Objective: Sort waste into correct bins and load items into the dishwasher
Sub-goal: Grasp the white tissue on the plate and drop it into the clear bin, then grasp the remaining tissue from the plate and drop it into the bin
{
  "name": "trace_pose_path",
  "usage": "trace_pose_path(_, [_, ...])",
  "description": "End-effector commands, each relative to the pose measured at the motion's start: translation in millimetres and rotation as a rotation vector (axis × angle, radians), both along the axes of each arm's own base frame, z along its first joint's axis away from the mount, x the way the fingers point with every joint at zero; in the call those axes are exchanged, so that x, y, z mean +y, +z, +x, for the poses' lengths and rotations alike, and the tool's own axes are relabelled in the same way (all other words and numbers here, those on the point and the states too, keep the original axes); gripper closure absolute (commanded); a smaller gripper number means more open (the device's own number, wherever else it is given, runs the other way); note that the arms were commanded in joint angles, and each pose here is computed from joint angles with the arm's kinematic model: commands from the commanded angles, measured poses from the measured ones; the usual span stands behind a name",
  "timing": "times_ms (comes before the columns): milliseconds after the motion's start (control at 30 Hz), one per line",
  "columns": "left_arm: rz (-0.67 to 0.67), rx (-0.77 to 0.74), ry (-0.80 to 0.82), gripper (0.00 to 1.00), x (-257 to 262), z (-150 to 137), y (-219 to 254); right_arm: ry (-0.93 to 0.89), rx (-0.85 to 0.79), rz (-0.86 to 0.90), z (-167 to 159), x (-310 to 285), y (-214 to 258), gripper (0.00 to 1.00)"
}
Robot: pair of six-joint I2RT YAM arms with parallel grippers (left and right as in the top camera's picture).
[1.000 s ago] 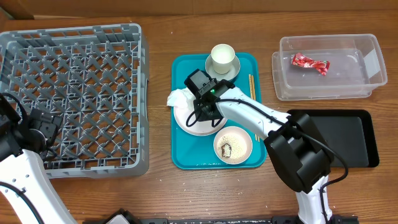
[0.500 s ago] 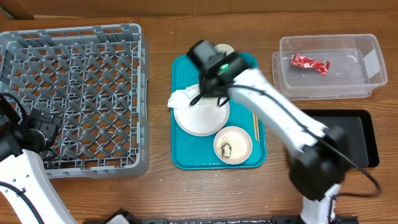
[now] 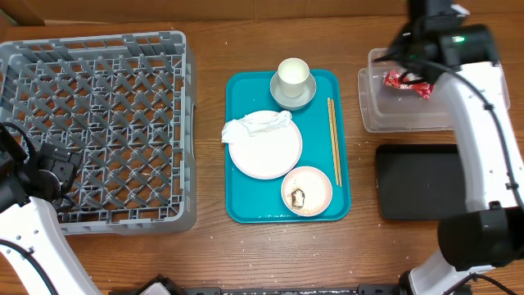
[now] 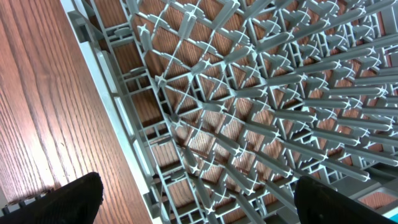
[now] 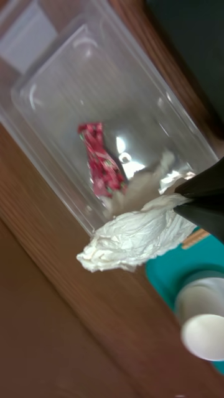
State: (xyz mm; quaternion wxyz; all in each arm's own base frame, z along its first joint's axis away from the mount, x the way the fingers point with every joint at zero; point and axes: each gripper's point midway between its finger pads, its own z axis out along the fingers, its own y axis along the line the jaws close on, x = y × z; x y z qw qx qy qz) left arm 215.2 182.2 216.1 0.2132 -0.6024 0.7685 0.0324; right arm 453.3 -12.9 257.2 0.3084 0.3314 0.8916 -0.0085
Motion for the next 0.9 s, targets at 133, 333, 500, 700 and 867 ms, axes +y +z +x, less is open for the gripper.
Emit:
trace_pose_path(133, [0.018, -0.031, 0.009, 0.00, 2, 1, 11, -0.040, -0.012, 0.105, 10, -33, -8, 0.43])
trace_pose_path(333, [0.018, -0.031, 0.009, 0.00, 2, 1, 11, 0.315, 0.011, 0.253, 14, 27, -13, 0.01])
trace_pose_path(500, [0.018, -0.031, 0.009, 0.00, 2, 1, 11, 0.698, 0.003, 0.411, -4, 123, -4, 0.05])
trace_pose_path(700, [0.018, -0.031, 0.009, 0.00, 2, 1, 11, 0.803, 0.073, 0.211, -25, 216, -52, 0.00])
trace_pose_path(867, [0.018, -0.031, 0.009, 0.00, 2, 1, 11, 0.630, 0.053, 0.156, -35, 253, -95, 0.00])
